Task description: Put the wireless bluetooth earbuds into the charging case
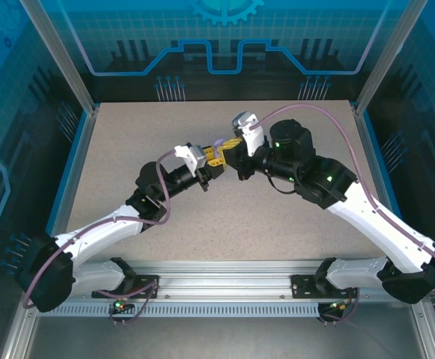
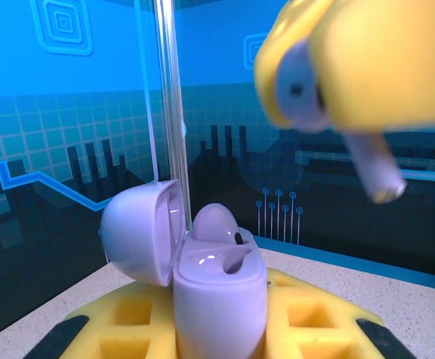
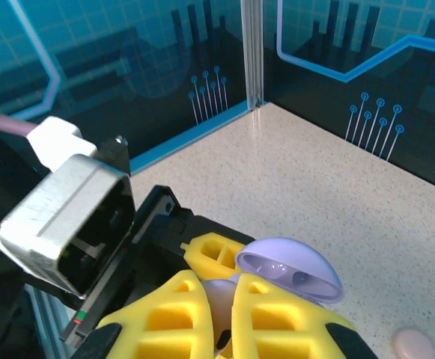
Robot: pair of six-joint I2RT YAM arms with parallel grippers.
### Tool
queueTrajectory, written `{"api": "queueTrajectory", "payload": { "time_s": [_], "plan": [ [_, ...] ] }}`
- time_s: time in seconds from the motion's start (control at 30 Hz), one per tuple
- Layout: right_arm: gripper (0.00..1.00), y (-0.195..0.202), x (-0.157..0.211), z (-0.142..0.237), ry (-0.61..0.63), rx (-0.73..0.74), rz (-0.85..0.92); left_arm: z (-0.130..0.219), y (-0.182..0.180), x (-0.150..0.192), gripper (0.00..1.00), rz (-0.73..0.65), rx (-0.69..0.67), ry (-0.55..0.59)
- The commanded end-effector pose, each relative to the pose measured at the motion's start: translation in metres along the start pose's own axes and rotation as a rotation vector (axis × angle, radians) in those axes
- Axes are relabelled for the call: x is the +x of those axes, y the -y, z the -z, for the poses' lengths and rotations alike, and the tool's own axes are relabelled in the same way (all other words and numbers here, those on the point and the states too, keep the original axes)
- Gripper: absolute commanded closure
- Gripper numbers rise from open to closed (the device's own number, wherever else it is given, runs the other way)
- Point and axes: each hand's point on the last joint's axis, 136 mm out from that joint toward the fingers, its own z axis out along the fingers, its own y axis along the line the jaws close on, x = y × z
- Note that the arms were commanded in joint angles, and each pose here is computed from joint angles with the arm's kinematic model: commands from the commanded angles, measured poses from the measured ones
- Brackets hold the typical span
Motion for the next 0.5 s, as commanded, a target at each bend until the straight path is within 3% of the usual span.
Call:
{"api": "queueTrajectory", "payload": {
  "time_s": [0.0,0.23,0.33,0.47],
  "plan": [
    [0.91,0.000,-0.027,0.016,0.087,-0.011,-0.035,-0.002,0.002,-0.029,1.00,-0.009,0.003,0.076],
    [0.90,0.043,-0.009,0.026,0.054,0.147,-0.146,0.002,-0.013,-0.022,1.00,-0.020,-0.090,0.044],
    [0.89,0.061,0.020,0.028,-0.031,0.213,-0.215,0.008,-0.021,-0.019,1.00,-0.038,-0.144,0.031],
    [0.88,0.080,0.087,0.014,-0.234,0.281,-0.315,0.015,-0.028,-0.018,1.00,-0.026,-0.176,0.008]
  ]
}}
